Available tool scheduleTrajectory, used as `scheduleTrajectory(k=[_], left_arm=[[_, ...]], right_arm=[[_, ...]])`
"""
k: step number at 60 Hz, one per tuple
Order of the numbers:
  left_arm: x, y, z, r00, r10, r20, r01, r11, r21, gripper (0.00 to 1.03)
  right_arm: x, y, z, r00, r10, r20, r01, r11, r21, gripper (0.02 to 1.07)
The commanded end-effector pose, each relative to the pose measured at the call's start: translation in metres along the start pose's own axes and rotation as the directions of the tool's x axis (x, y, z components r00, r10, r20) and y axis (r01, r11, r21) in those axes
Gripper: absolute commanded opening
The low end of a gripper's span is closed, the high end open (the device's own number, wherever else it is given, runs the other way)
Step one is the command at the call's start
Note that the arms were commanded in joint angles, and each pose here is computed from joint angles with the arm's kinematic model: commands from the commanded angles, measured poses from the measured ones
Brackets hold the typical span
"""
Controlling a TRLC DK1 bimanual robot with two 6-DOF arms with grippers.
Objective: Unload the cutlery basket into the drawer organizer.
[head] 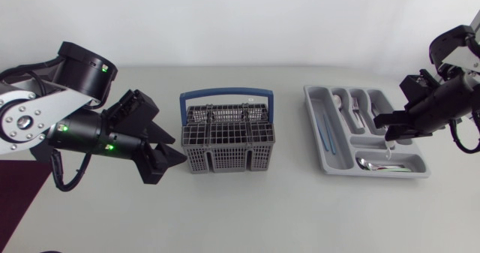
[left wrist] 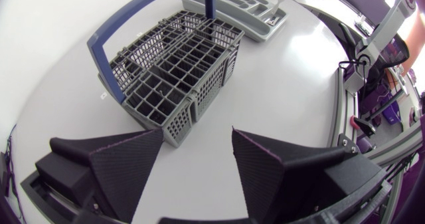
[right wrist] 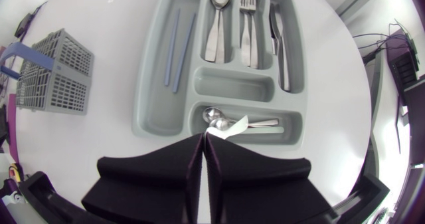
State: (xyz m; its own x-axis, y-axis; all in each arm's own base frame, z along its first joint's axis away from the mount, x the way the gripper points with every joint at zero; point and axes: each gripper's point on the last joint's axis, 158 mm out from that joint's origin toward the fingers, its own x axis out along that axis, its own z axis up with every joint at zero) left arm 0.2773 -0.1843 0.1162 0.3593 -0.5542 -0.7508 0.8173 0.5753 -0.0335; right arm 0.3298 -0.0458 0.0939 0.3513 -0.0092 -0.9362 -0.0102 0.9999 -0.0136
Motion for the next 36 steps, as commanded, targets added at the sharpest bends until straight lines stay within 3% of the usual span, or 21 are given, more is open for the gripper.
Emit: scheduleTrajectory(k=[1,13,23,29,36], left_arm=[[0.002,-0.005,-0.01,1.0,-0.011,-0.014,0.011,1.0,0.009,0.91],[0.001,-0.005,-0.009,1.0,-0.011,-0.013,0.011,1.0,0.009,0.91],[0.001,-0.004,-0.01,1.0,-0.009,-0.014,0.009,1.0,0.008,0.91],[0.002,-0.004,-0.01,1.0,-0.011,-0.015,0.011,1.0,0.008,0.91],[0.0,-0.004,-0.009,1.0,-0.01,-0.014,0.01,1.0,0.006,0.91]], right_arm=[[0.015,-0.016,-0.006,0.999,-0.03,-0.028,0.031,1.0,0.007,0.08],[0.047,-0.043,-0.012,0.994,-0.093,-0.049,0.096,0.994,0.051,0.08],[0.076,-0.026,-0.025,0.994,-0.074,-0.082,0.078,0.996,0.043,0.09],[0.091,-0.013,-0.023,0.994,-0.052,-0.096,0.056,0.998,0.039,0.21],[0.095,0.001,-0.024,0.993,-0.035,-0.108,0.038,0.999,0.025,0.44]])
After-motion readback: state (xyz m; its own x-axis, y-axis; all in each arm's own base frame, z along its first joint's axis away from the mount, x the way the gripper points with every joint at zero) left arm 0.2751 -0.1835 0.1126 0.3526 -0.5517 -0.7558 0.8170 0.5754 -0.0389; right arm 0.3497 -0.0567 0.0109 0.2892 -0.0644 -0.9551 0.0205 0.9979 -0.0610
